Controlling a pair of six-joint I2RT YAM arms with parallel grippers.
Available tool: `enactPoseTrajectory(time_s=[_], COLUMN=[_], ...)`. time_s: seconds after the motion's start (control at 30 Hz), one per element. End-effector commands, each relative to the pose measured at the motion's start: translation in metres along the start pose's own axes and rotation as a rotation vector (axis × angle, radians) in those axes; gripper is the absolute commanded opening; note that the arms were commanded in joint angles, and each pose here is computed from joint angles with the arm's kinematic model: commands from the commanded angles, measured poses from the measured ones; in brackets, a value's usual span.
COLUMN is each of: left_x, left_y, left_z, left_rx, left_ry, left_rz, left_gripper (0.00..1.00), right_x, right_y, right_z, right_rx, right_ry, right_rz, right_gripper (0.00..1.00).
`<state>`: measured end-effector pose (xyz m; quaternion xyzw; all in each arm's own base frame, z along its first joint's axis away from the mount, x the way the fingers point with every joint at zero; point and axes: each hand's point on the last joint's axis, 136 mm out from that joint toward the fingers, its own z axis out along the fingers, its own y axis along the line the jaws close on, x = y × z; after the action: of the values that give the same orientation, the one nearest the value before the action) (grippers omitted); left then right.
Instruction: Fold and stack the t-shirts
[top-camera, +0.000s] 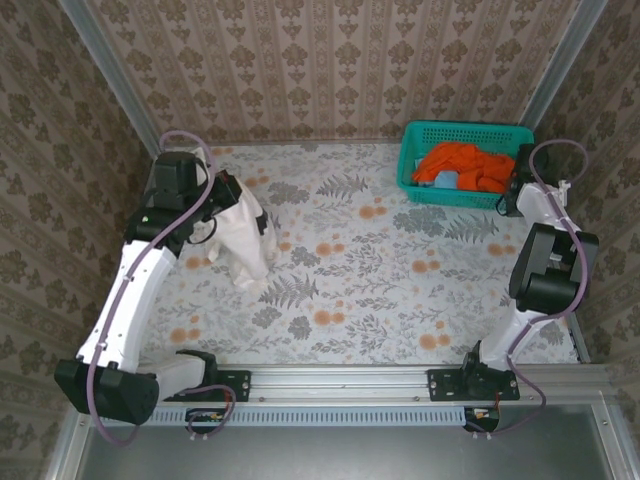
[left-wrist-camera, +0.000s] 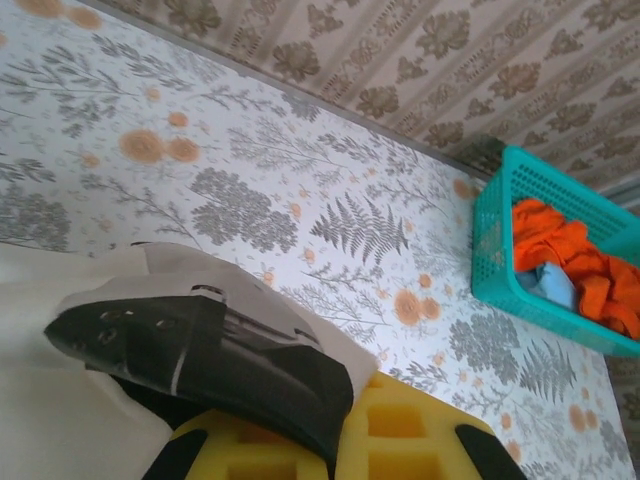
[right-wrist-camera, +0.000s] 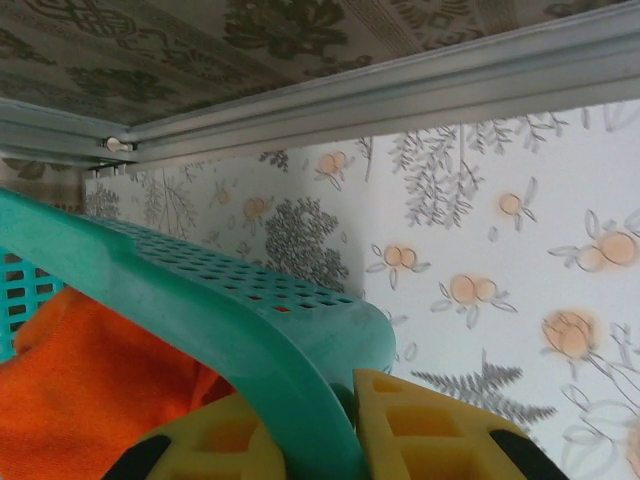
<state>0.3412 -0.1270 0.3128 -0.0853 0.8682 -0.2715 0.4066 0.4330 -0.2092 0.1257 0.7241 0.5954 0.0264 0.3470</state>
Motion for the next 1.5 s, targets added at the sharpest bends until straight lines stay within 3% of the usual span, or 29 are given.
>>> enactPoseTrajectory(time_s=[0.0,0.23,0.63,0.67,0.83,0.9,0.97,1.07,1.17,1.3,1.47], left_x=[-0.015,0.003,0.029,0.031,0.043,0.044,0.042,0.038,0.036,0.037,0.044], left_y=[-0.038,-0.067,-0.1,-0.101,-0.105,-0.105,-0.105,-0.103,-0.097,-0.085,-0.084], left_z=[-0.003,0.023,0.058,0.061,0.074,0.076,0.075,0.073,0.073,0.074,0.069], left_rx=[0.11,0.155,0.203,0.203,0.197,0.193,0.186,0.174,0.155,0.125,0.136], left_ry=[-0.029,0.074,0.22,0.233,0.298,0.311,0.309,0.302,0.309,0.331,0.357], left_rz=[0.051,0.1,0.156,0.16,0.165,0.164,0.169,0.173,0.166,0.156,0.152], left_gripper=[0.0,0.0,0.0,0.0,0.0,0.0,0.0,0.0,0.0,0.0,0.0], right_x=[-0.025,-0.036,-0.074,-0.076,-0.081,-0.08,-0.076,-0.053,-0.006,0.091,0.174], right_y=[0.034,0.062,0.077,0.077,0.091,0.093,0.094,0.109,0.132,0.15,0.136], right_z=[0.016,0.048,0.048,0.048,0.032,0.02,0.009,-0.011,-0.046,-0.085,-0.082], right_rx=[-0.085,-0.079,-0.08,-0.081,-0.117,-0.142,-0.169,-0.242,-0.318,-0.381,-0.304], right_ry=[-0.104,-0.093,-0.197,-0.202,-0.202,-0.214,-0.206,-0.115,-0.048,0.076,0.211], right_rz=[-0.003,-0.079,-0.067,-0.067,-0.117,-0.132,-0.156,-0.225,-0.401,-0.715,-1.048], right_gripper=[0.0,0.01,0.05,0.1,0.68,0.79,0.82,0.83,0.83,0.83,0.83])
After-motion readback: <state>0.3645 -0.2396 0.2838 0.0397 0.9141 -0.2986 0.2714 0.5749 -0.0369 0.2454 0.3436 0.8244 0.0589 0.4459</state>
